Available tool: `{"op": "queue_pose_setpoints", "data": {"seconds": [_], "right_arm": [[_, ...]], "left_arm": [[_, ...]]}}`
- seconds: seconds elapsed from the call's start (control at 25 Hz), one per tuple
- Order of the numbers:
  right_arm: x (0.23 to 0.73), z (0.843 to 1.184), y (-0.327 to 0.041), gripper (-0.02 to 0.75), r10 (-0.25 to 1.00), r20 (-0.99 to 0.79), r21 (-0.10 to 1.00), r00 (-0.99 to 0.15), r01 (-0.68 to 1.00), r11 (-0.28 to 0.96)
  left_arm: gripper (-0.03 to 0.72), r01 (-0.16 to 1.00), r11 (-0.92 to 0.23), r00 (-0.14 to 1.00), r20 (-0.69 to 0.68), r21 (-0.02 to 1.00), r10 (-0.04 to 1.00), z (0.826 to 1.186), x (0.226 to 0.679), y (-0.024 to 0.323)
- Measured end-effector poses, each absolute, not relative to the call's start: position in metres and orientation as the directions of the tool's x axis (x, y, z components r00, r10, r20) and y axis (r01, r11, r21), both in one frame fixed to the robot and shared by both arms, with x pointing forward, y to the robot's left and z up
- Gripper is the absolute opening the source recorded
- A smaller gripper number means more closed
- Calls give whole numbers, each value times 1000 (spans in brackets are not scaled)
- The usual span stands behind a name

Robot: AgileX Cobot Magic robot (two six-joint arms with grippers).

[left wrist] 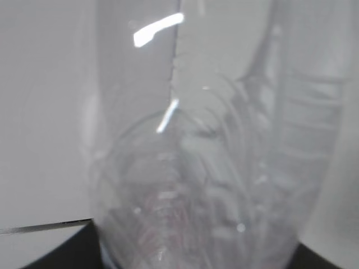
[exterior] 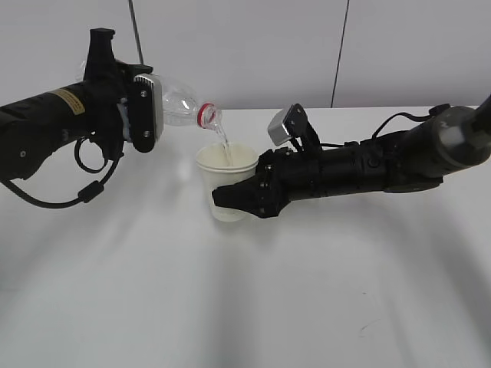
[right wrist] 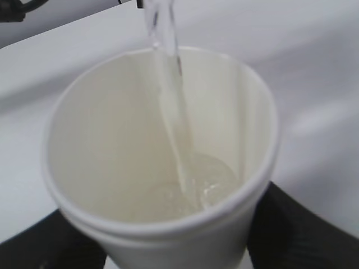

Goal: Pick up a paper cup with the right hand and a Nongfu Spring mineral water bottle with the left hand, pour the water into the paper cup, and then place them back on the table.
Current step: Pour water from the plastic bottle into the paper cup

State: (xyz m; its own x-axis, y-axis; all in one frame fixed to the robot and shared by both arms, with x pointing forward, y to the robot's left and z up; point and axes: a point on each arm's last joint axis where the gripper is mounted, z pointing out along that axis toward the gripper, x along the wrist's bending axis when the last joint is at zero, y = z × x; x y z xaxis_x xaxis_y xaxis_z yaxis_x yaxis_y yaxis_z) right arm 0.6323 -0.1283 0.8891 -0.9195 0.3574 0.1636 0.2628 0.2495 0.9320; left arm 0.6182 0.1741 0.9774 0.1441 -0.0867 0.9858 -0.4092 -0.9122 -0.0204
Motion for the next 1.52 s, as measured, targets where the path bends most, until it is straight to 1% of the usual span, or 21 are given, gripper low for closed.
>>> {"op": "queue_pose_setpoints", "data": {"seconds": [1.52], "right_arm": [[634,889,-129,482,370,165,932,-914,267,244]], "left_arm": [[295,-401,-916,139,987,-18,-80,978,619,175]]}}
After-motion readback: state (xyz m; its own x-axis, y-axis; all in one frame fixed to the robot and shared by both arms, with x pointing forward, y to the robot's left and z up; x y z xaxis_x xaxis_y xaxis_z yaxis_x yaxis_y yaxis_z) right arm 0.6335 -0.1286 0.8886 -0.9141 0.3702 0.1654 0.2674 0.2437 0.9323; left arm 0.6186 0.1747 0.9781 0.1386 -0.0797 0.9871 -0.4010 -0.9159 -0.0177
